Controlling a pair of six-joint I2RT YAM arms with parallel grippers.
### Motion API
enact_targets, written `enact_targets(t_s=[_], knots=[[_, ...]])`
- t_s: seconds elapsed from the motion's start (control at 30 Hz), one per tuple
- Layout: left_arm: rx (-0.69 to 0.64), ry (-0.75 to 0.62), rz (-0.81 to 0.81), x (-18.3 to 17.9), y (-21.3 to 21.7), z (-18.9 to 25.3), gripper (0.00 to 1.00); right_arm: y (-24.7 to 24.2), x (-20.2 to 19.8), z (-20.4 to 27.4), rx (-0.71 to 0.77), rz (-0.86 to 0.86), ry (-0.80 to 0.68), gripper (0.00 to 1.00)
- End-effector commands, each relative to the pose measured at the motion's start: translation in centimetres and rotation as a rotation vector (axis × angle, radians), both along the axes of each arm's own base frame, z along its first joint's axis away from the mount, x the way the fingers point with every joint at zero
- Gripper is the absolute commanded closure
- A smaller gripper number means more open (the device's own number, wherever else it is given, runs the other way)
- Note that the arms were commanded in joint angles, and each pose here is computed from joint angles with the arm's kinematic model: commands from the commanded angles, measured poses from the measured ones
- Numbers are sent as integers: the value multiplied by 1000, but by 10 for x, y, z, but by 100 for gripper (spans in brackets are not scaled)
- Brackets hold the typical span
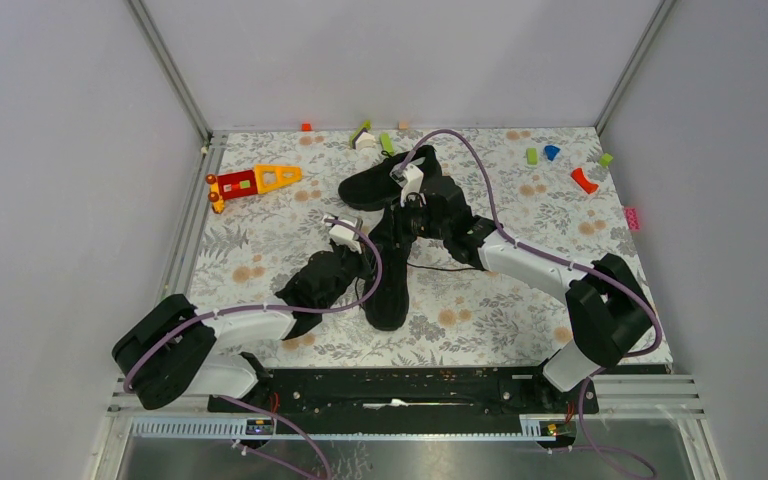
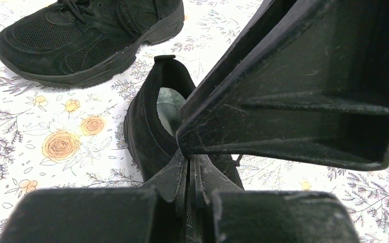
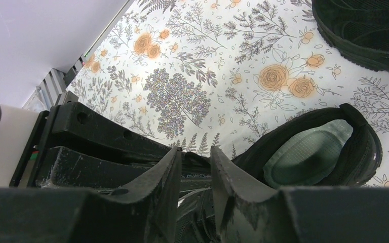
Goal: Tie the shoes
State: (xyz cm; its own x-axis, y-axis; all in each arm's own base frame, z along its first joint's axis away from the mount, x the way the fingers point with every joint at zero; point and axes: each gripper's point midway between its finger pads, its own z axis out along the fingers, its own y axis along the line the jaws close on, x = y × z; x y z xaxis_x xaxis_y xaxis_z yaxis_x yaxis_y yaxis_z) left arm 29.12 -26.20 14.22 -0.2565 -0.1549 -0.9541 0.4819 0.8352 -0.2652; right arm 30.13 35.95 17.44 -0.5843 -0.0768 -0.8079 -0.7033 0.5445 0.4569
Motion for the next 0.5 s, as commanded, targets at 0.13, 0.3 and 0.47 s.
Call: enact_targets(t_s=[0.13,0.3,0.47], knots=[[-71,-81,-20,7,-11,34,100,3,6,34,58,-5,-65,91],[-71,-75,11,6,-2,34,79,1,9,35,64,-41,-53,98],[-97,-76,66,3,12,39,57,1,11,38,86,-80,-15,99]])
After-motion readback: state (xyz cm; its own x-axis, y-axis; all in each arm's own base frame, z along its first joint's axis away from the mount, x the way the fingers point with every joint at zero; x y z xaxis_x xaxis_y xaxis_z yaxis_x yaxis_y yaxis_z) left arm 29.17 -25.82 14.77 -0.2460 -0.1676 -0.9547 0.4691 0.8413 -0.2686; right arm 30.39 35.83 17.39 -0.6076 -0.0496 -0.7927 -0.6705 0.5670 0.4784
